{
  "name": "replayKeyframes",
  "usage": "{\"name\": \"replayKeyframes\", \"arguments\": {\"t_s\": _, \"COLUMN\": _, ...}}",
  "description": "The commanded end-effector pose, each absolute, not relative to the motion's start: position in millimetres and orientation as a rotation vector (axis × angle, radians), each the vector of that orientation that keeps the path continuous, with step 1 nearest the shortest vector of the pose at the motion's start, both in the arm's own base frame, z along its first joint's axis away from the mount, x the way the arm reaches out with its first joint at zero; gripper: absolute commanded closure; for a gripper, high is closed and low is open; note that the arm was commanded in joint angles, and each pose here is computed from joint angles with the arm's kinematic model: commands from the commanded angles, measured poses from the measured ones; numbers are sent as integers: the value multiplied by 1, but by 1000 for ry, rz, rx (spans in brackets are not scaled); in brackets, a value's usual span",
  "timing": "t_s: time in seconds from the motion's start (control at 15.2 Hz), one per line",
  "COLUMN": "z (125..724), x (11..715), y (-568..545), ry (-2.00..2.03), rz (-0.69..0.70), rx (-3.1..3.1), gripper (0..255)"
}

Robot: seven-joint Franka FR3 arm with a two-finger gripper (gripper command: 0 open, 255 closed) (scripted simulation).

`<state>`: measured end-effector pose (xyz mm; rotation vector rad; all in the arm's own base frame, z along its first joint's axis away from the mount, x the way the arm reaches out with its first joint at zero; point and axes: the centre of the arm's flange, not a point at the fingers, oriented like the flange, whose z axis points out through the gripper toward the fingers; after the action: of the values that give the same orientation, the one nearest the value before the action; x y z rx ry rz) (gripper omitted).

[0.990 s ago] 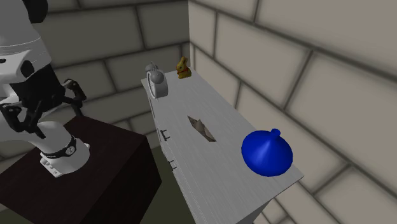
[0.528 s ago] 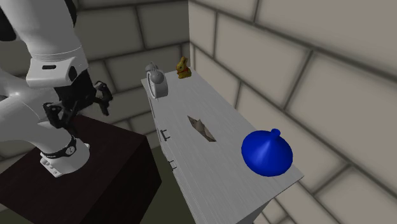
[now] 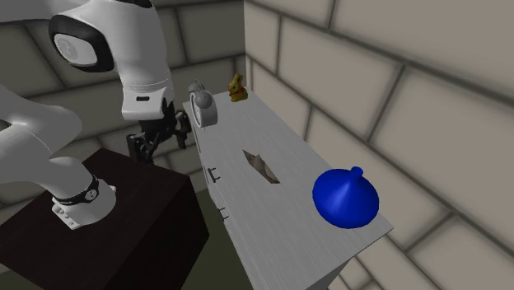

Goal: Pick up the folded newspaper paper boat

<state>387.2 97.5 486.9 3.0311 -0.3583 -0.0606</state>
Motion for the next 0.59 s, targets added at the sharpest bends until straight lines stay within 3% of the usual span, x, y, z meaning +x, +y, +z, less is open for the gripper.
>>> {"name": "replayKeyframes", "arguments": {"t_s": 0.0, "z": 475, "x": 403, "y": 115, "ry": -386, "rz": -63, "rx": 3031, "gripper": 0}}
{"name": "replayKeyframes", "arguments": {"t_s": 0.53, "z": 429, "x": 467, "y": 184, "ry": -486, "rz": -78, "rx": 3024, "gripper": 0}}
